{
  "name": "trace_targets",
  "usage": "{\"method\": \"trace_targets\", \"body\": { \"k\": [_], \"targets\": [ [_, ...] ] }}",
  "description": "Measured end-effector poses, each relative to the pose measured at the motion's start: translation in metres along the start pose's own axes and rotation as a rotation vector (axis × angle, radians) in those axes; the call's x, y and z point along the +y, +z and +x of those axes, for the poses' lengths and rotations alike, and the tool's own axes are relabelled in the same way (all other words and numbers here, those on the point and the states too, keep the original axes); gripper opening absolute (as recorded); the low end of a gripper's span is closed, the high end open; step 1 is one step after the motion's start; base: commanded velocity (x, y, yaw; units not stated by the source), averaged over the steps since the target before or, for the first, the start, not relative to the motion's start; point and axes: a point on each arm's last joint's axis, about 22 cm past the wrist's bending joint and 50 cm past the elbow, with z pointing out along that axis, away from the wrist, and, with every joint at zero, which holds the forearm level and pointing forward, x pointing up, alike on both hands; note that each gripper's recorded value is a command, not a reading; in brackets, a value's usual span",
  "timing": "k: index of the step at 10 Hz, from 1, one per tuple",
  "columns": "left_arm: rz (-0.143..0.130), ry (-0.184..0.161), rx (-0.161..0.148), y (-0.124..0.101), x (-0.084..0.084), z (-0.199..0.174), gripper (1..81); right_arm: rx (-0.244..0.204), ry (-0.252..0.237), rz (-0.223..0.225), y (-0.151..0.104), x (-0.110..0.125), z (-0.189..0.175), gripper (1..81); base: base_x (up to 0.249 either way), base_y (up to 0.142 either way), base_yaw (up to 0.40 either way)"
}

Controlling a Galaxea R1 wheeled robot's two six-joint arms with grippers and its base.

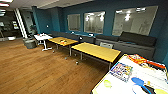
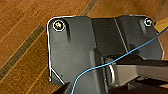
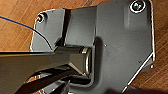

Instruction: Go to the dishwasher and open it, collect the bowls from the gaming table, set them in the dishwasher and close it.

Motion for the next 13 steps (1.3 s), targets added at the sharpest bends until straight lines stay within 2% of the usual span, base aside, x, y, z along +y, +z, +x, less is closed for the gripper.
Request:
{"method": "trace_targets", "body": {
  "k": [2, 5, 10, 13],
  "targets": [
    [-0.006, 0.001, 0.009, 0.001, 0.004, 0.007, 81.1, 0.006, 0.000, -0.007, -0.001, 0.005, 0.005, 81.1, 0.000, 0.000, 0.000],
    [-0.005, -0.003, -0.006, 0.001, 0.004, -0.005, 81.1, -0.005, 0.007, -0.010, -0.002, 0.007, -0.005, 81.1, 0.000, 0.000, 0.000],
    [-0.004, -0.001, -0.003, 0.001, 0.003, -0.002, 81.1, 0.000, 0.006, -0.011, -0.002, 0.007, -0.001, 81.1, 0.000, 0.000, 0.000],
    [-0.004, 0.000, -0.003, 0.001, 0.003, -0.002, 81.1, 0.001, 0.005, -0.012, -0.002, 0.008, 0.000, 81.1, 0.000, 0.000, -0.241]
  ]
}}
